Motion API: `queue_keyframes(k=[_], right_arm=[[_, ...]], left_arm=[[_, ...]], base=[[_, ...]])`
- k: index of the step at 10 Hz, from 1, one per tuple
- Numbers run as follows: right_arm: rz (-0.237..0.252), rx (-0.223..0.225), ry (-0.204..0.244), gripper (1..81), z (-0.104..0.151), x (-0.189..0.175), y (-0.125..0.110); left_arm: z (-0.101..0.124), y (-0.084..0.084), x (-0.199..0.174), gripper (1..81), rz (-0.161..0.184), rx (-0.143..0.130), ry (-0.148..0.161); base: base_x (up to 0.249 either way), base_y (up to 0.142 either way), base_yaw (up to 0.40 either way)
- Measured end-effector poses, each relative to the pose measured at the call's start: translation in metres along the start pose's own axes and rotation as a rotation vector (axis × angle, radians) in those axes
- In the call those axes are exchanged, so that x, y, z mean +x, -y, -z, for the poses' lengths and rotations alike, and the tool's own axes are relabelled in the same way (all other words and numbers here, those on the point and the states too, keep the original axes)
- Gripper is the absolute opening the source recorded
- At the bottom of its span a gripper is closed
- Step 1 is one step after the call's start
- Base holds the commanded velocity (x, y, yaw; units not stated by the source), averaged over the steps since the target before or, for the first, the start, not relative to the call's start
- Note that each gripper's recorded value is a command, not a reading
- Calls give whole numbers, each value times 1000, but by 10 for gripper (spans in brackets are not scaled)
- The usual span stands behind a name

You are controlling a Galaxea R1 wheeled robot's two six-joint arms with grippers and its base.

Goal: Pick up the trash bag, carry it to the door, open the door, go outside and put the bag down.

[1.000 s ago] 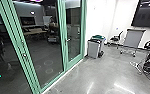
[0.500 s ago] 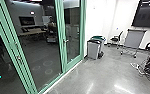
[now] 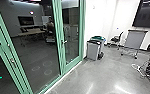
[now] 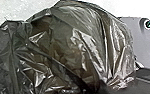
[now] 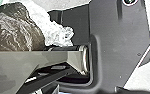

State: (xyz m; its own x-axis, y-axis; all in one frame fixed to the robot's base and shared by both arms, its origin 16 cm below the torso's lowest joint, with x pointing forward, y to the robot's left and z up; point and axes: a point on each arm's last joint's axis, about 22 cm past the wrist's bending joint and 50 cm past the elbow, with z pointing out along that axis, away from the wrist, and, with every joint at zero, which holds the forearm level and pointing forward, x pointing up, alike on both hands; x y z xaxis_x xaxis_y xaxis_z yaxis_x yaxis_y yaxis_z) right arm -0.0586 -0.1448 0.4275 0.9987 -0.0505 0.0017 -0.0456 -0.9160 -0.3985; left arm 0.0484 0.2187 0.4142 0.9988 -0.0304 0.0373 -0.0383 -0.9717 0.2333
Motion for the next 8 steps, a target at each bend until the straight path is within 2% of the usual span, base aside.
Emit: queue_keyframes(k=[4, 8], right_arm=[[0, 0, 0, 811, 0, 0, 0], [1, -6, -3, 811, 1, 2, -5]], left_arm=[[0, 0, 0, 10, 0, 0, 0], [0, -2, 2, 10, -1, -2, -1]], base=[[155, -69, 0], [155, 0, 0]])
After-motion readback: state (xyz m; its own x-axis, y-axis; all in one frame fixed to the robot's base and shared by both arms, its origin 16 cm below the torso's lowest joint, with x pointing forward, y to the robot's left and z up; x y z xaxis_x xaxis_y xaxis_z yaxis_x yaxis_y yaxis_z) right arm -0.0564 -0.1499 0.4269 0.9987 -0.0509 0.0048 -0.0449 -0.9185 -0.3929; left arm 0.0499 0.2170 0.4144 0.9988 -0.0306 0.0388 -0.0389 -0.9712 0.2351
